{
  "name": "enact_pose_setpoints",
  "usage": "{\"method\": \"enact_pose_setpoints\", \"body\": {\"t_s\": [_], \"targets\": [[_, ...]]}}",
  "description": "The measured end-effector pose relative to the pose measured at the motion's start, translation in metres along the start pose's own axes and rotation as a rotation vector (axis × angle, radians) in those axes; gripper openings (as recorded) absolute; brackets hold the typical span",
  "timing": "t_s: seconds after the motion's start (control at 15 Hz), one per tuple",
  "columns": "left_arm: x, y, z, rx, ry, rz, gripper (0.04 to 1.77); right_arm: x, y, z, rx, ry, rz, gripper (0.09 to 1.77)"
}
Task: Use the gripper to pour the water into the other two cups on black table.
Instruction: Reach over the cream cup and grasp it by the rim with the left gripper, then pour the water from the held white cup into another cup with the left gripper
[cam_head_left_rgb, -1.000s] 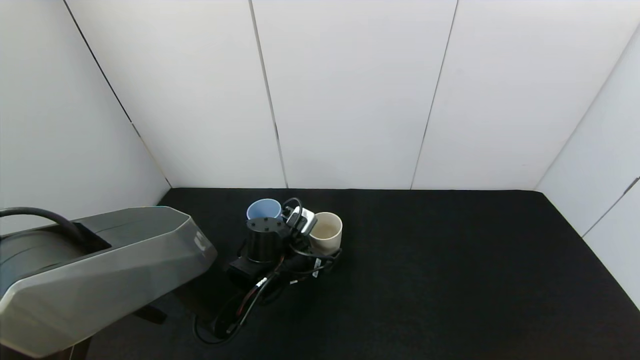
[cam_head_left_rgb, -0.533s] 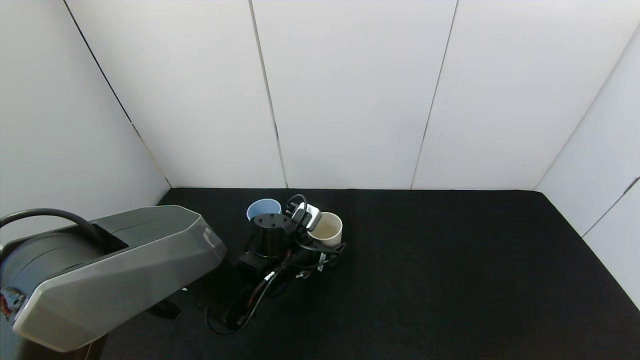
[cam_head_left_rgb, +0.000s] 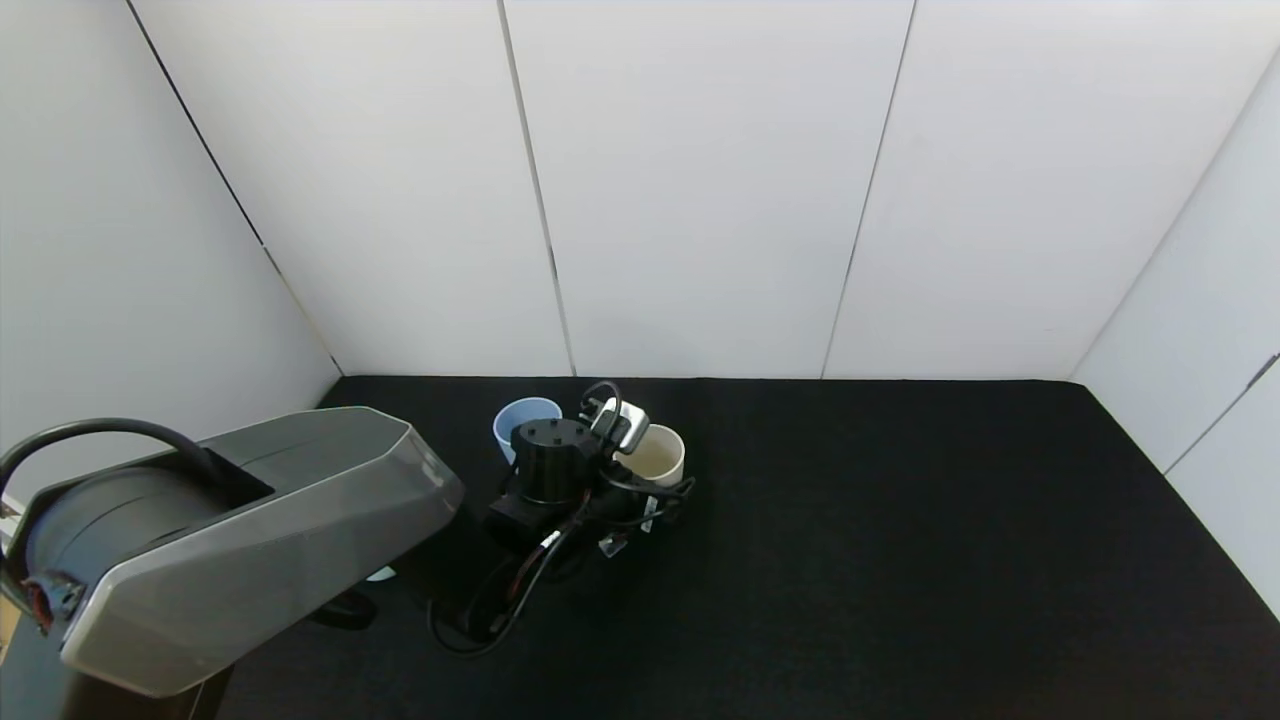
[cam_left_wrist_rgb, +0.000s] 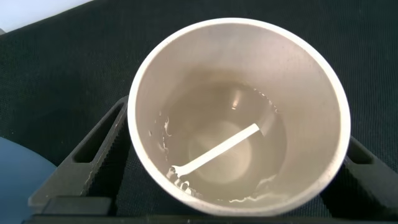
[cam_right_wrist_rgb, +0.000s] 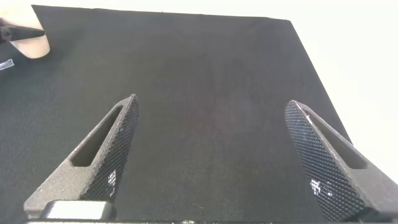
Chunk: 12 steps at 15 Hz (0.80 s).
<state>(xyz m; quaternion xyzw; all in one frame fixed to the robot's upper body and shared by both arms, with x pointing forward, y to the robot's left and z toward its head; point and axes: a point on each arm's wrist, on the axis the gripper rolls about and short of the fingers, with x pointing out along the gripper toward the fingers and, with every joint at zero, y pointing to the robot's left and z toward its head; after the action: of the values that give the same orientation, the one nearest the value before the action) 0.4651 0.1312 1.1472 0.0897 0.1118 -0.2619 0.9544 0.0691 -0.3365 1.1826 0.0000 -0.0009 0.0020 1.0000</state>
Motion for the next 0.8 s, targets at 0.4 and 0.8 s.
{"method": "enact_pose_setpoints", "body": {"t_s": [0.4,0.8], "targets": [[0.0023,0.0005,0.0011,-0.001,-0.015,0.012,1.30,0.0000,0.0000,0.0000,0.000,0.000,0.000,1.71],[0.0016,-0.0001,0.0011,0.001,-0.014,0.011,1.29,0.0000,0.0000,0.0000,0.000,0.000,0.000,1.71]]}}
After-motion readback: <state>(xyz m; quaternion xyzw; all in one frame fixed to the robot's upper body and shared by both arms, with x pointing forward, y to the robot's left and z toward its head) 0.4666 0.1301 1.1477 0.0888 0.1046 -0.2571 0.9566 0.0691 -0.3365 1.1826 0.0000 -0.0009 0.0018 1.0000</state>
